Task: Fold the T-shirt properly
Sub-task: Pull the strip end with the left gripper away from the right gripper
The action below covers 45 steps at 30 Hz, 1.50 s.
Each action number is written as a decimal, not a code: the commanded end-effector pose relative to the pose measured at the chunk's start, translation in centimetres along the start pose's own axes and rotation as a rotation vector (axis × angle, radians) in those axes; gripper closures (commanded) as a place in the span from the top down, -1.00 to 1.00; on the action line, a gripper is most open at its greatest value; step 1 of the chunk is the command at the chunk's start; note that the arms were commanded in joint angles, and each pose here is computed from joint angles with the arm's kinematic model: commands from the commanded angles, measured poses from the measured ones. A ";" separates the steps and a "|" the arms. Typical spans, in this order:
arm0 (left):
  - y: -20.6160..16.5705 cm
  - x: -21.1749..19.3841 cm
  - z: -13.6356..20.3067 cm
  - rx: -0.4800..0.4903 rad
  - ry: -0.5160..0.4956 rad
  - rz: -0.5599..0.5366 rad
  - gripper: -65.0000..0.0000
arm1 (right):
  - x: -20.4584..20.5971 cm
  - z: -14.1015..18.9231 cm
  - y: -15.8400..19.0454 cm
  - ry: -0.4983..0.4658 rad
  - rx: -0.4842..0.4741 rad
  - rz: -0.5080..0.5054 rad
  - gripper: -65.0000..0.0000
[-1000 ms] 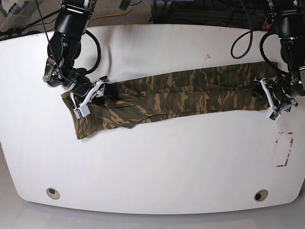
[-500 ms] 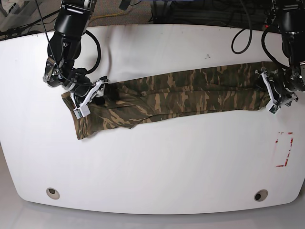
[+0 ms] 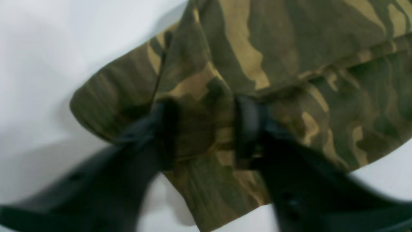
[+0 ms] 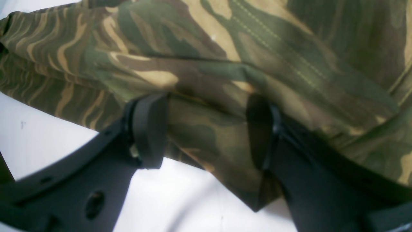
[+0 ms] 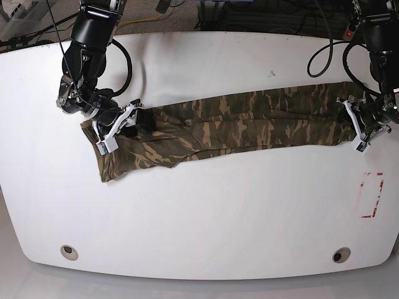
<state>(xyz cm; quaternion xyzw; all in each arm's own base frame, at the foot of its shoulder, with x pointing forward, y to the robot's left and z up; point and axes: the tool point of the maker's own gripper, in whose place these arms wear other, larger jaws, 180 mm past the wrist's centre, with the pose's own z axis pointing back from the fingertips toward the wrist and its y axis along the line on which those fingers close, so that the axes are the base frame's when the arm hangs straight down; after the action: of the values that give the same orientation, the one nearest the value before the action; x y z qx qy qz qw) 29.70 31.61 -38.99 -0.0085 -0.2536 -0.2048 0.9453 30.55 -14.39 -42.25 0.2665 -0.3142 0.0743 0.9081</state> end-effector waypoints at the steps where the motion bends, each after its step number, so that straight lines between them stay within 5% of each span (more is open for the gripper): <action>1: 1.4 1.7 1.0 0.033 -0.044 -0.014 -0.81 | -3.0 0.2 -1.0 0.138 -0.050 0.002 0.14; 4: 2.0 2.6 1.2 0.050 -0.056 -0.022 -1.00 | -3.0 0.1 -1.0 0.139 -0.049 0.000 0.14; 24: 1.6 3.1 5.9 0.167 -0.122 -0.135 -1.00 | -2.8 0.1 -1.0 0.136 -0.049 0.002 0.14; 45: 4.6 -4.2 8.1 0.280 0.049 -0.092 -1.00 | -3.0 0.1 -1.0 0.138 -0.049 0.000 0.14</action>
<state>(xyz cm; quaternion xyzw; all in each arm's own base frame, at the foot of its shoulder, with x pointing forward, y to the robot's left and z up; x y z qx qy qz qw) 23.84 37.30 -34.67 0.1196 -0.2521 -0.2084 0.9374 30.41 -14.27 -42.35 0.2707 -0.3129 0.0735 0.9074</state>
